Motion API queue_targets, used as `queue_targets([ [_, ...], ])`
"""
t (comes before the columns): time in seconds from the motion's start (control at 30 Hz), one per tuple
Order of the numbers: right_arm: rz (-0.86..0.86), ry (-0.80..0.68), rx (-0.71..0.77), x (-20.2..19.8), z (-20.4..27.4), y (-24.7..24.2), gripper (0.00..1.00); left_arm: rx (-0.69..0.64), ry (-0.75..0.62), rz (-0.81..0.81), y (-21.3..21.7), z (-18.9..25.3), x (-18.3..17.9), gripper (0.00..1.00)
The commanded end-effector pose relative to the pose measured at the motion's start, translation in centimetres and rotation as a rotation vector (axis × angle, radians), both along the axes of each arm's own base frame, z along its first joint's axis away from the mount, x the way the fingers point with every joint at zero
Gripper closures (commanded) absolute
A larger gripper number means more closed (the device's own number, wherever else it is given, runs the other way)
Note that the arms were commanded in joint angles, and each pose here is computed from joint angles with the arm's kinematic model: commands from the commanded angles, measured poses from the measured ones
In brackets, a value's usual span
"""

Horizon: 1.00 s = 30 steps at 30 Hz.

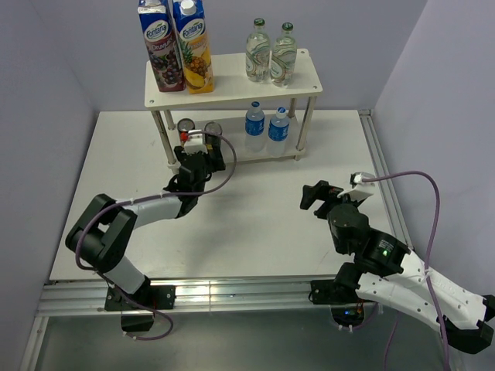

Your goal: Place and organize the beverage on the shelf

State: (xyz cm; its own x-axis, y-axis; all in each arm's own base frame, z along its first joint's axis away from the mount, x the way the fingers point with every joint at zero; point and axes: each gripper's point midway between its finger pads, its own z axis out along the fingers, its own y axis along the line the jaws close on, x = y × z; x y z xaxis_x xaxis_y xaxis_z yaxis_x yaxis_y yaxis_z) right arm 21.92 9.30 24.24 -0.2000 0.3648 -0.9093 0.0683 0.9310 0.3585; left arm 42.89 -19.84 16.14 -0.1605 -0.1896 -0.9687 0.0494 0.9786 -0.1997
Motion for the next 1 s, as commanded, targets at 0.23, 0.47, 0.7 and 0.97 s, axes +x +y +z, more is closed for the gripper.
queue_targets([
  [0.23,0.018,0.048,0.048,-0.2,-1.3,1.0,0.00,-0.016,0.093,0.001,0.1,0.5,-7.1,0.02],
  [0.47,0.254,0.022,0.021,0.0,3.8,5.8,0.00,0.055,0.116,0.039,1.3,8.1,-15.2,0.03],
  [0.7,0.277,-0.091,-0.051,-0.5,15.9,4.1,0.00,-0.052,0.106,-0.014,4.7,19.8,-20.0,0.04],
  [0.97,0.369,-0.147,-0.007,-2.9,19.7,3.0,0.00,-0.055,-0.007,0.001,8.0,22.4,-20.9,0.01],
])
